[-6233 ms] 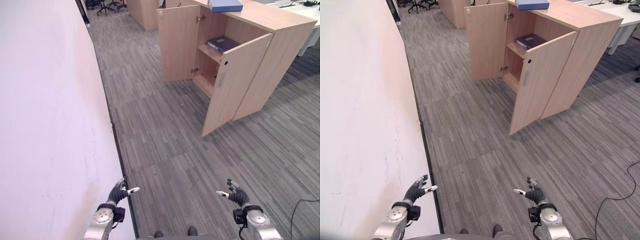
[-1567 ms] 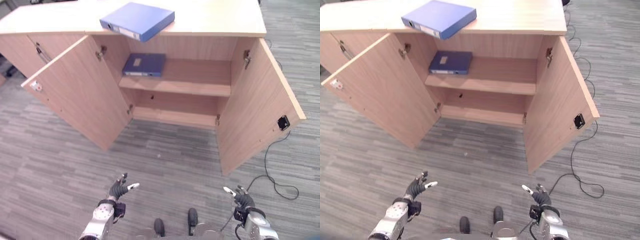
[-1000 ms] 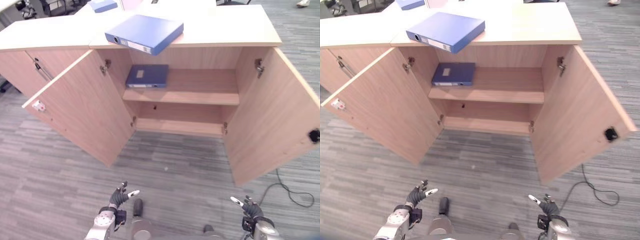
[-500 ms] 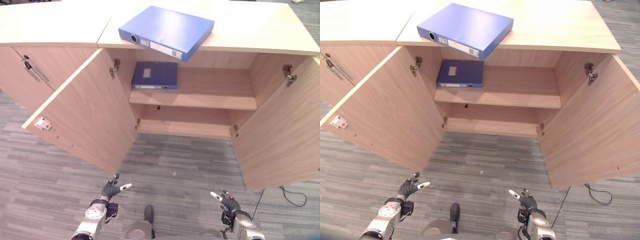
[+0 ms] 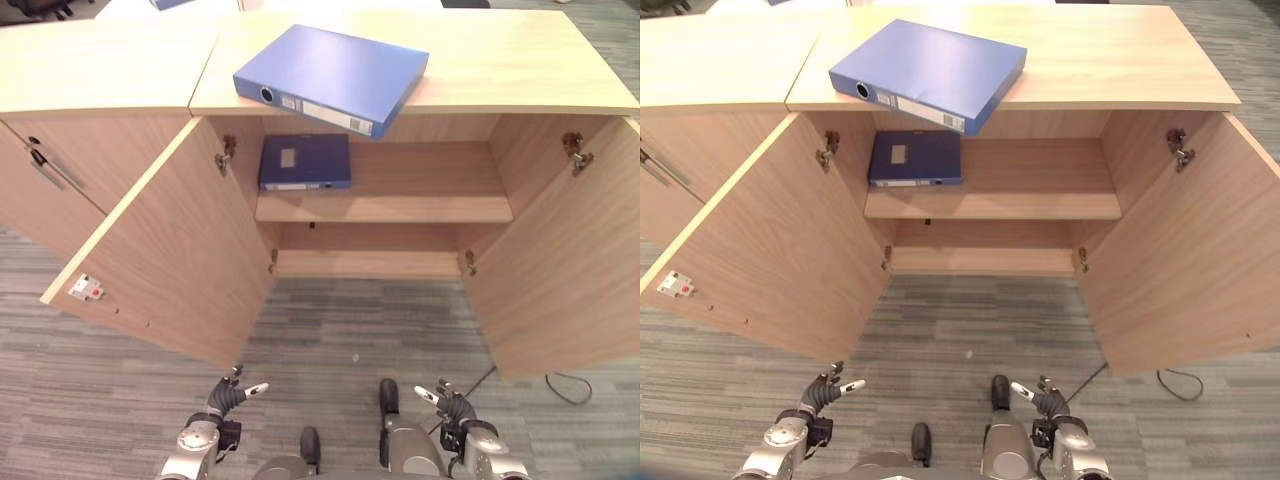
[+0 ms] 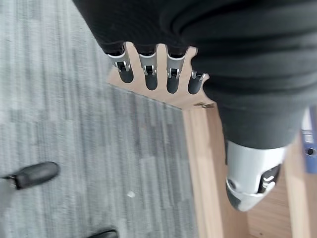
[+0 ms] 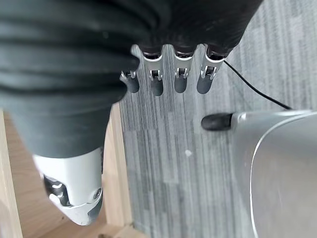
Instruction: Put the empty folder in the office cabinet
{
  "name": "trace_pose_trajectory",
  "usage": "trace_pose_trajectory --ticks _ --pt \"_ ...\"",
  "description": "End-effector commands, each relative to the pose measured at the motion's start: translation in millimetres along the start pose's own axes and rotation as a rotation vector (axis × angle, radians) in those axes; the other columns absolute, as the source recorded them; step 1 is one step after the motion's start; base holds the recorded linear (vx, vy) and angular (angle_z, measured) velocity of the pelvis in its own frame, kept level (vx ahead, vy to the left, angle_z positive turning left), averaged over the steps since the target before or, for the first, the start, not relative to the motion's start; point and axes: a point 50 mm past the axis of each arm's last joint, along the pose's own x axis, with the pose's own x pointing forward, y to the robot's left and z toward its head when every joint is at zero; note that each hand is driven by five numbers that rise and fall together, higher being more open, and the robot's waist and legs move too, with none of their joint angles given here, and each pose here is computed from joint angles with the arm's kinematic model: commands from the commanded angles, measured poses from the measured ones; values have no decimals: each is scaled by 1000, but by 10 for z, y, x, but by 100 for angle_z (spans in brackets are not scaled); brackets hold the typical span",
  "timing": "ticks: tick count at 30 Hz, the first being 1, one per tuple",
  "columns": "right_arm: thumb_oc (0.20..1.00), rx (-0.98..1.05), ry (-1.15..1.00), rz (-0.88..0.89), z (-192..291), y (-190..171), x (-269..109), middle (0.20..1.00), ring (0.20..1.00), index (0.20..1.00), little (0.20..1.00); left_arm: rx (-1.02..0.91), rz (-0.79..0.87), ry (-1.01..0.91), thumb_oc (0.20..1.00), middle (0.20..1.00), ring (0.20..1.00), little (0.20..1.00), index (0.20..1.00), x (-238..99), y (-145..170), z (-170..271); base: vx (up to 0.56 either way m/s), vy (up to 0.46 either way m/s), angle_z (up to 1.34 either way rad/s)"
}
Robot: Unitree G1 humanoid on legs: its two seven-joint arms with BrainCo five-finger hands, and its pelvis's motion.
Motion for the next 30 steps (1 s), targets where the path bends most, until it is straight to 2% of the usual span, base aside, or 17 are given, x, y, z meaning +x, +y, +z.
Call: trace_pose_trajectory --ticks 1,11,17,30 --pt "1000 -35 -92 -56 242 -258 2 1000 1000 1000 1000 -2 -24 -124 1000 1000 1000 1000 1000 66 -40 291 206 -161 -7" --pt "1000 -37 -58 -107 177 -490 -44 1000 1000 1000 1000 -39 -33 -108 1000 1000 1000 1000 1000 77 -91 276 74 -154 4" --pt "1000 -72 -39 -125 158 -564 -57 1000 1000 1000 1000 -35 -37 -88 1000 1000 1000 1000 1000 58 -91 215 234 15 -2" --pt "1000 -127 -84 15 293 -96 50 1000 1000 1000 1000 -33 28 -85 1000 1000 1000 1000 1000 60 83 215 193 129 -32"
